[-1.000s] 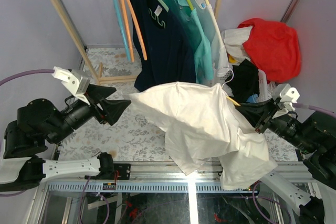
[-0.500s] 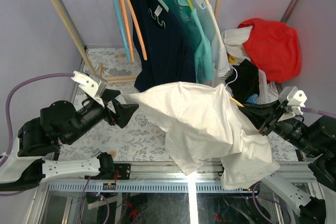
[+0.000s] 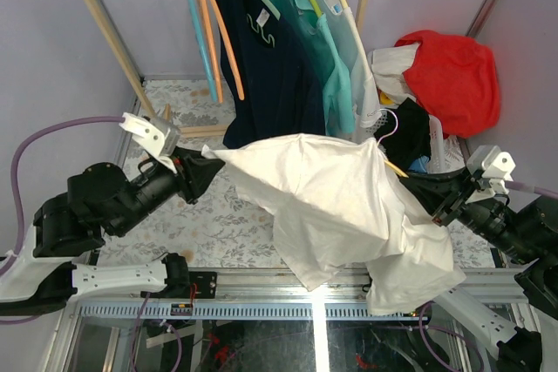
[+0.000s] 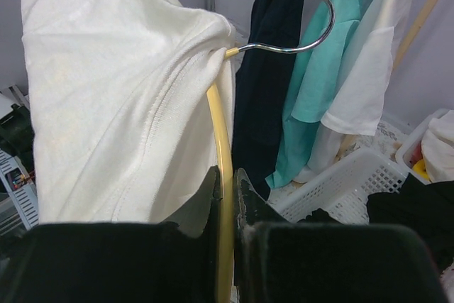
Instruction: Place the t-shirt on the hanger
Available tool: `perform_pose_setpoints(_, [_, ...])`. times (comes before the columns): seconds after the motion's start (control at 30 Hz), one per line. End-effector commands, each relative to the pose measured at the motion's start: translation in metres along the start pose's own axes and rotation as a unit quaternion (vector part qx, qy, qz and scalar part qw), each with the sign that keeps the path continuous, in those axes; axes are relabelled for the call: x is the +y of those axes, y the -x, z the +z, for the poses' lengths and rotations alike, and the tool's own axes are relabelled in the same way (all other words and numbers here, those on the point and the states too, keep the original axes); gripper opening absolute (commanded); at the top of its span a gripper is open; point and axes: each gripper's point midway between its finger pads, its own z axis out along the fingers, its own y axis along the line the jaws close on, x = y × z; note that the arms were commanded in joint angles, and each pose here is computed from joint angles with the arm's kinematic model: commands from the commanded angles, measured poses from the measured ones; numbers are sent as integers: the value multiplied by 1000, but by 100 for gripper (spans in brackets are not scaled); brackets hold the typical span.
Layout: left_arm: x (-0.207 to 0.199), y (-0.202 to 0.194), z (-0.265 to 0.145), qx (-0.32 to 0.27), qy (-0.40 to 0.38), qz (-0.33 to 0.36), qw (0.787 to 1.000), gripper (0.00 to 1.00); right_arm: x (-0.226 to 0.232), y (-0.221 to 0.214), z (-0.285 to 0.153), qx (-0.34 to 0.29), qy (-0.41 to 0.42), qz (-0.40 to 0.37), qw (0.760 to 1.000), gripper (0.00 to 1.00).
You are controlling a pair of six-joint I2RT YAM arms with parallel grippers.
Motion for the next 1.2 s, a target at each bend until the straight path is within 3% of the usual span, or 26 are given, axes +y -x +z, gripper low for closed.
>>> perform_pose_setpoints(0.0, [8, 41, -15, -58, 13, -41, 997, 21, -12, 35, -8, -65, -39, -17, 997, 0])
perform_pose_setpoints(0.2, [37, 56, -35, -89, 69, -80, 990, 5, -27, 30, -6, -63, -78, -23, 995, 0])
perform_pose_setpoints(0.3, [49, 62, -44, -104, 93, -98, 985, 3, -33, 29, -5, -63, -93, -23, 993, 0])
perform_pose_setpoints(0.6, [80, 80, -68, -140, 156, -130, 969, 1, -36, 32, -9, -70, -104, -24, 992, 0])
perform_pose_setpoints(0.9, [91, 80, -66, -125, 207, -119, 963, 2, -10, 41, -12, -96, -37, -15, 995, 0])
perform_pose_setpoints(1.0, [75, 80, -51, -99, 179, -90, 975, 9, -8, 33, -2, -72, -23, -11, 997, 0])
perform_pose_setpoints(1.1, [53, 80, -39, -71, 133, -56, 987, 32, -10, 26, 5, -56, -25, -11, 998, 0])
perform_pose_setpoints(1.17, [47, 78, -39, -53, 114, -45, 991, 38, -15, 25, 5, -54, -37, -15, 998, 0])
